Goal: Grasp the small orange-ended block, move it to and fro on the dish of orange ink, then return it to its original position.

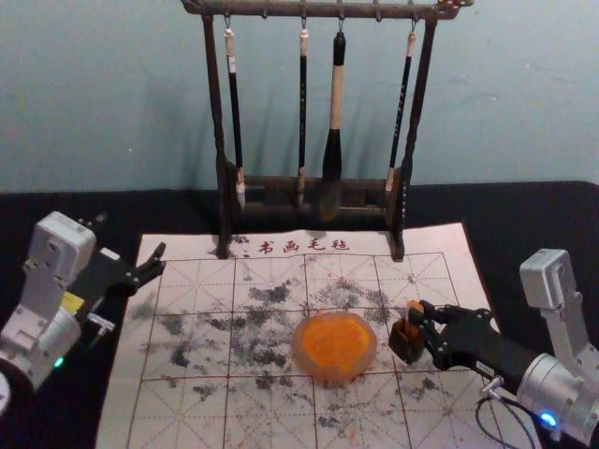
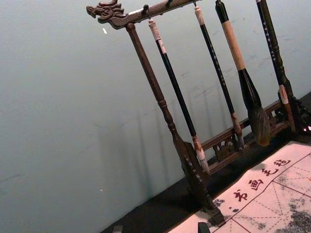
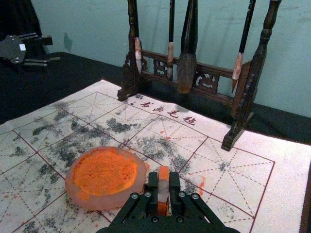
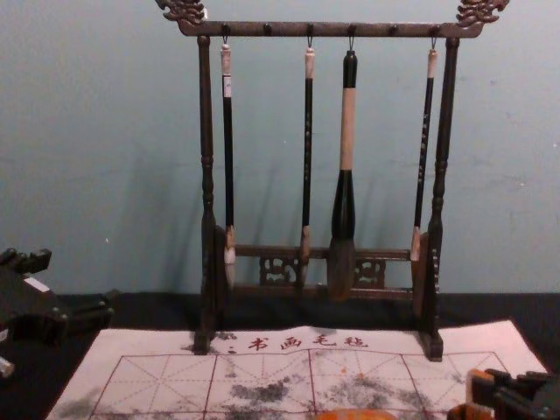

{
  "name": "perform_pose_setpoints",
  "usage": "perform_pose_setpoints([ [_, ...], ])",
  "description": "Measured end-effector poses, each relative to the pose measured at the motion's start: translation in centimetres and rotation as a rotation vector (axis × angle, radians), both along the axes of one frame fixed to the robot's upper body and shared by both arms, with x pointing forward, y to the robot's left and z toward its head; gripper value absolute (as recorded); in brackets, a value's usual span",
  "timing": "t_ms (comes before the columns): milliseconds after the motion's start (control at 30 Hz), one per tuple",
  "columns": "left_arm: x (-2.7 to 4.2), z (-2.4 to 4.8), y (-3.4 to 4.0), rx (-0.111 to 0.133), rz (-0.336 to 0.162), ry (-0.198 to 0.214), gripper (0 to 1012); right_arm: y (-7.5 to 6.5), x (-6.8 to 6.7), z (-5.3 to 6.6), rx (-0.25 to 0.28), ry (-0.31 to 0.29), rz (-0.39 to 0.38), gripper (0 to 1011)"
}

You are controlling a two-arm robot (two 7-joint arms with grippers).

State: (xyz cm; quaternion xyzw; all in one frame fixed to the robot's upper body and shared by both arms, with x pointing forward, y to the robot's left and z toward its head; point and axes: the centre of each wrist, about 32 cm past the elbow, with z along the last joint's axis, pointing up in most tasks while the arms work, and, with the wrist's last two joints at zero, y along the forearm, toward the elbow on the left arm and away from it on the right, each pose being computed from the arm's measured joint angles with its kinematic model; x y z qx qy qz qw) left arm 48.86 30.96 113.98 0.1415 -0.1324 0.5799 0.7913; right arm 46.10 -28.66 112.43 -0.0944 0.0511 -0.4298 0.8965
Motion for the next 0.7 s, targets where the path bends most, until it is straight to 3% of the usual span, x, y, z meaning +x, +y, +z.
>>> perform_pose_setpoints([
  [67, 0.00, 0.00, 0.00, 0.000, 0.000, 0.000, 1001, 0.00, 0.00, 0.00, 0.000, 0.000, 0.000, 84],
  [700, 0.00, 0.00, 0.00, 0.000, 0.000, 0.000, 1001, 0.00, 0.00, 0.00, 0.000, 0.000, 0.000, 80],
])
